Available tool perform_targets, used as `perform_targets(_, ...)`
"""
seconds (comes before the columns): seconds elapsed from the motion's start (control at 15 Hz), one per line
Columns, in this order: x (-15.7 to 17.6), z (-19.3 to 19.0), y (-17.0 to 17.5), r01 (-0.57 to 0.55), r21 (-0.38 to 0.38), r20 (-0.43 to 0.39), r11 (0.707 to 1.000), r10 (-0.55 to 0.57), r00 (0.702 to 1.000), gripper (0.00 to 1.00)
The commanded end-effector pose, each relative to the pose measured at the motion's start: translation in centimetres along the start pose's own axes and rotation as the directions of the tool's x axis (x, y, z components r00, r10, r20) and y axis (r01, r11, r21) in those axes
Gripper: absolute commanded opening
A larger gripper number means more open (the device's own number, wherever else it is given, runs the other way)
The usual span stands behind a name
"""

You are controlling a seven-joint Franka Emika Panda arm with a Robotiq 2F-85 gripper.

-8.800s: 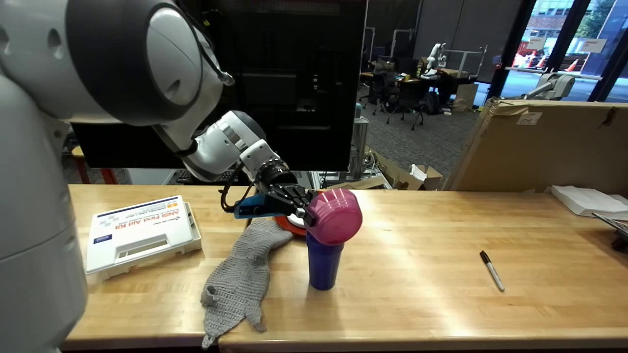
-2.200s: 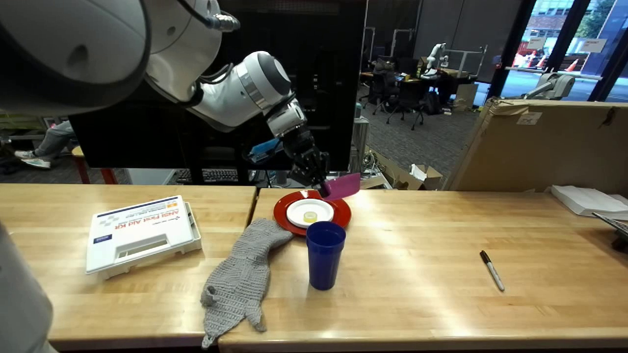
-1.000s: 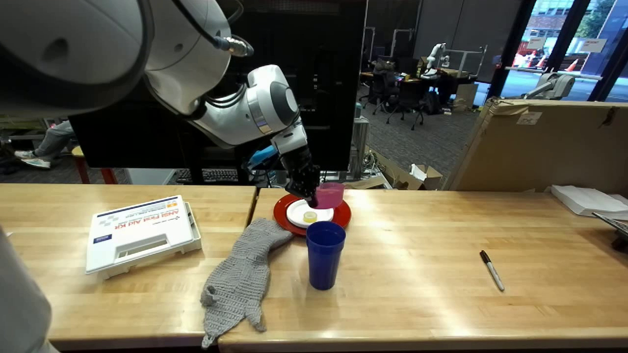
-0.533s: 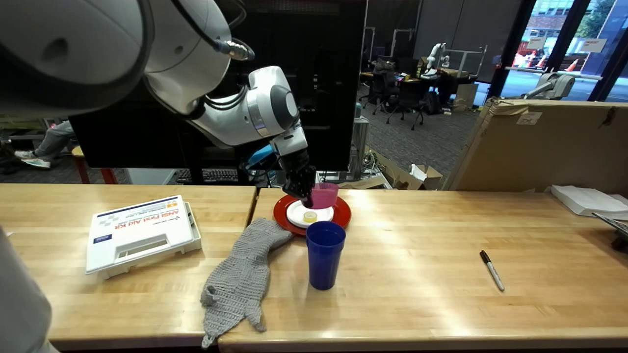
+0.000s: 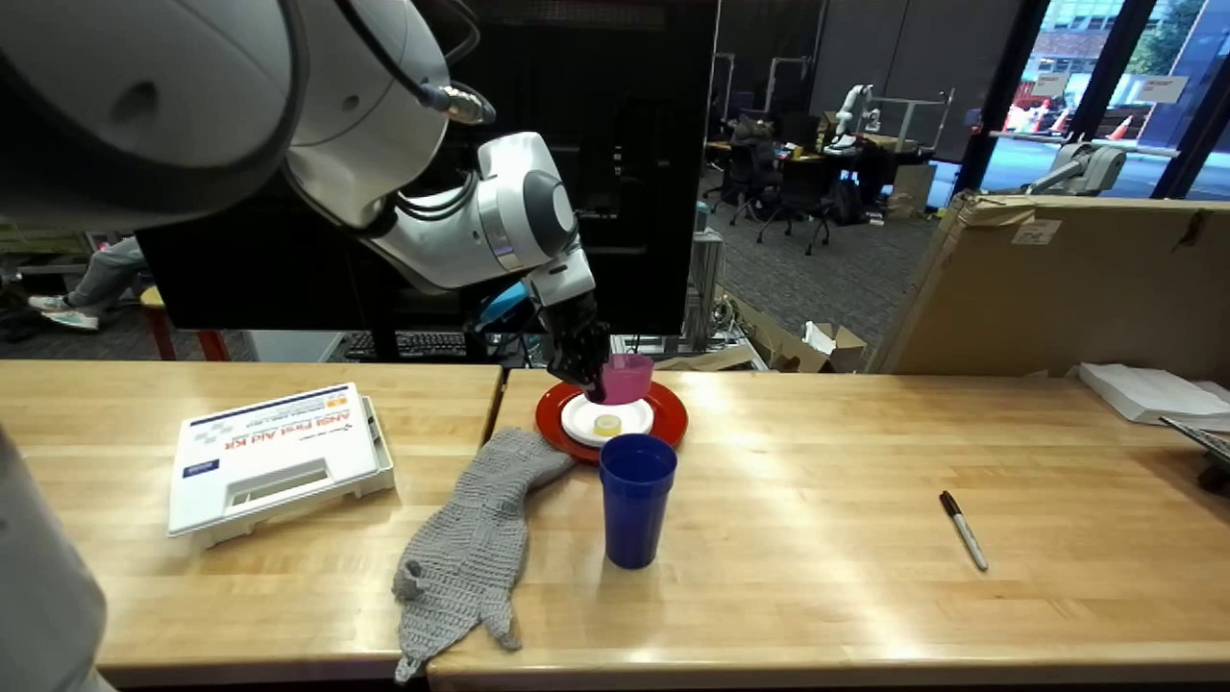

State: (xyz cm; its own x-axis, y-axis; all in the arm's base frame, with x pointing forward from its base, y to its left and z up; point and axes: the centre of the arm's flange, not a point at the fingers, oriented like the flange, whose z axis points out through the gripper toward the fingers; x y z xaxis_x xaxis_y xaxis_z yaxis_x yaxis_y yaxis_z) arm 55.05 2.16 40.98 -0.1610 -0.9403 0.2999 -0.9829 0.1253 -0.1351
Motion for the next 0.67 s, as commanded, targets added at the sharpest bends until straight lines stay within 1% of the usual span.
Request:
perform_targets(0.0,-0.3,0.0,0.0,0.006,0.001,-0.001,1.0,-0.006,1.0,0.04)
perform_targets(0.13,-0.5,-0.1,0.1,0.01,0.003,0.0,1.0,-0.01,1.0,0.04)
perform_targets(0.2,-0.5,-0.2,0.1,0.01,0.003,0.0,1.0,-0.01,1.0,0.01)
perform_targets(0.27,-0.3,0.5,0.4,0.022,0.002,0.007,1.0,-0.022,1.0,0.01)
perform_targets(0.6,-1.1,2.6,0.5,0.129,-0.006,0.013,0.992,-0.129,0.992,0.01)
